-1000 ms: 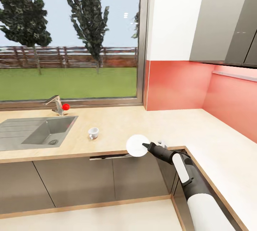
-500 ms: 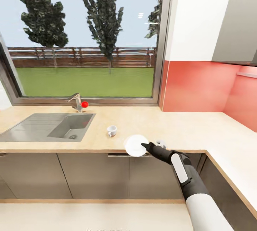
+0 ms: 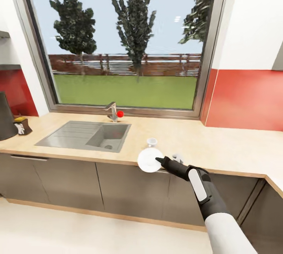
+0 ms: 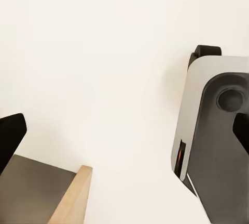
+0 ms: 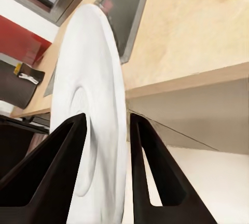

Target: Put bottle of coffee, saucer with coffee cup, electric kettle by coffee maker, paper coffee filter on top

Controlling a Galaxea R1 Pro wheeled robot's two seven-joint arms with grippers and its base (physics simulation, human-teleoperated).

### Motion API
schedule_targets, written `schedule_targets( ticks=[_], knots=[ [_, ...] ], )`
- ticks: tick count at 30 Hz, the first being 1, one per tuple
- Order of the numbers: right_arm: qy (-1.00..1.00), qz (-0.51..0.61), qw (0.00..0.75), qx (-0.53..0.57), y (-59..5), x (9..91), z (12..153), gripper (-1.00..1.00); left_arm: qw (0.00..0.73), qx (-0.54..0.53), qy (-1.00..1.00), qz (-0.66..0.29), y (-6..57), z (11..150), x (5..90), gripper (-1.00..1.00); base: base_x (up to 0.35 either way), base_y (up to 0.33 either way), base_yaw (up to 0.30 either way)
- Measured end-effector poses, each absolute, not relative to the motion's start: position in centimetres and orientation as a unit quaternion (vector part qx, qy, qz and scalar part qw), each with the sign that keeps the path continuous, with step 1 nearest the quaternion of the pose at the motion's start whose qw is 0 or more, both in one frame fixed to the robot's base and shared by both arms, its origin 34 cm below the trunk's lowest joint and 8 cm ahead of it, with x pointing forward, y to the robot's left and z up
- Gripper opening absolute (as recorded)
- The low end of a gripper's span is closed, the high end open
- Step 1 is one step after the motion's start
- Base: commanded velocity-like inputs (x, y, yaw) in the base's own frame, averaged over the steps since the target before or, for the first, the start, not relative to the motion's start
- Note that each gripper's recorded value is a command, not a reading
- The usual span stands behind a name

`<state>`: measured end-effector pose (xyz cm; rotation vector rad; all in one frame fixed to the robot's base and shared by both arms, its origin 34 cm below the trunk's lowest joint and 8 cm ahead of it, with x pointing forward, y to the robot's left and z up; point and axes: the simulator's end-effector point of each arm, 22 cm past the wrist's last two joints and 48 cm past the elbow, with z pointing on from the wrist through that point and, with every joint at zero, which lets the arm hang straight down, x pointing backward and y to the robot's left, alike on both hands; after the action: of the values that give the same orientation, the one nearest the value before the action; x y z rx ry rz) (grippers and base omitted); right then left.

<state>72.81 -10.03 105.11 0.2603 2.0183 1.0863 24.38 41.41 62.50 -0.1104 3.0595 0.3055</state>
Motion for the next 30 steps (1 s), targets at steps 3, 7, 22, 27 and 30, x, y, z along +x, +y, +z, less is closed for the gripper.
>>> schedule_targets(
  ticks=[3,7,22,27,30],
  knots=[
    [0.799,0.43,0.406,0.102,-10.0,72.8,105.3,-1.0,0.034,-0.036,0.994,0.099,41.4,62.5,24.5,1.0,0.0,0.275,0.214],
    [0.799,0.431,0.408,0.102,-10.0,72.7,105.5,-1.0,0.036,-0.036,0.994,0.1,41.5,62.6,24.7,1.0,0.0,0.057,0.212],
    [0.795,0.432,0.414,0.098,-9.9,72.6,106.5,-1.0,0.042,-0.037,0.993,0.102,41.9,62.9,25.2,1.0,0.008,0.011,0.212],
    [0.794,0.432,0.416,0.096,-9.9,72.5,106.8,-1.0,0.047,-0.037,0.993,0.102,41.8,63.0,25.4,1.0,0.122,0.201,0.212],
    [0.793,0.433,0.417,0.096,-9.9,72.5,107.0,-1.0,0.048,-0.037,0.993,0.101,41.7,63.0,25.5,1.0,0.126,0.273,0.212]
  ],
)
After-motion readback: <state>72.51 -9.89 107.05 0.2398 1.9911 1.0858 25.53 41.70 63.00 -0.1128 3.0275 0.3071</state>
